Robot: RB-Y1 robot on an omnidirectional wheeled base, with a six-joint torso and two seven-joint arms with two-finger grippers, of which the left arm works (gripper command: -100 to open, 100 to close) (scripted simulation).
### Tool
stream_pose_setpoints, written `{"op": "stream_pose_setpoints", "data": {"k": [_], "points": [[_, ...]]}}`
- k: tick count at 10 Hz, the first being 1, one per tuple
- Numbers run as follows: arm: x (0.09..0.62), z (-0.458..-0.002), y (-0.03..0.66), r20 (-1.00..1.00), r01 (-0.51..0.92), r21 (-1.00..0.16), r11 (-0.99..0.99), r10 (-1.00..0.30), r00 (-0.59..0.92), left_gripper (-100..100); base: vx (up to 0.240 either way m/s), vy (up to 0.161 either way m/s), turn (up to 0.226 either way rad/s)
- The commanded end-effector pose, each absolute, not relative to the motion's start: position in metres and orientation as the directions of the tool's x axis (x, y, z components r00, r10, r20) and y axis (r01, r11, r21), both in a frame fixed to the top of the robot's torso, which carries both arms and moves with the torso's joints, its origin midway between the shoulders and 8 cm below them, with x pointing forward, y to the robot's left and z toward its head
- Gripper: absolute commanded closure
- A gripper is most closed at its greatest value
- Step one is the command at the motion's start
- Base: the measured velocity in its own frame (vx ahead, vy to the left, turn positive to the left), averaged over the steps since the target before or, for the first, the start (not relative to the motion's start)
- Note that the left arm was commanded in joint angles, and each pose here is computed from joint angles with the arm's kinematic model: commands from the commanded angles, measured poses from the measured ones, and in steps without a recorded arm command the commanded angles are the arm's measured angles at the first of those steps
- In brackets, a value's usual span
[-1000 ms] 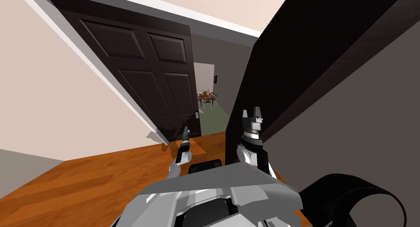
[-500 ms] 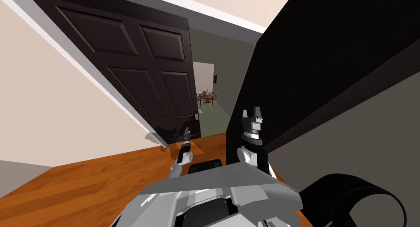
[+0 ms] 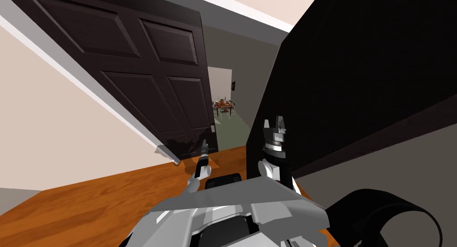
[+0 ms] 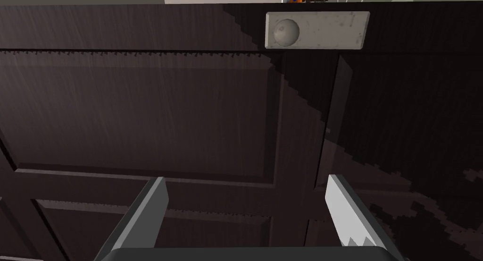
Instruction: Pull the door open
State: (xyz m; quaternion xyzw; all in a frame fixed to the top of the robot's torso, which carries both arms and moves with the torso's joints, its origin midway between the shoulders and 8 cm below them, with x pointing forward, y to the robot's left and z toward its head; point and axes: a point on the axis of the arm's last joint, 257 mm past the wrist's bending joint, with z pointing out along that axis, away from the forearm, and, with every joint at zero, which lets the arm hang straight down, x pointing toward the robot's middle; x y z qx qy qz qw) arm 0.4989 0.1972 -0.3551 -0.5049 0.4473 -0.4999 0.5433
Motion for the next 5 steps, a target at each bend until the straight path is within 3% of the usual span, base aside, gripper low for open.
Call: {"op": "stream_pose_setpoints", "data": {"k": [1, 5], "points": [[0.498, -0.361, 0.195, 0.015, 0.078, -0.997, -0.007, -0.995, 0.103, -100, 0.101, 0.000, -0.024], [0.494, -0.381, 0.182, 0.004, 0.028, -1.000, -0.001, -0.994, 0.110, -100, 0.173, 0.006, -0.048]]}}
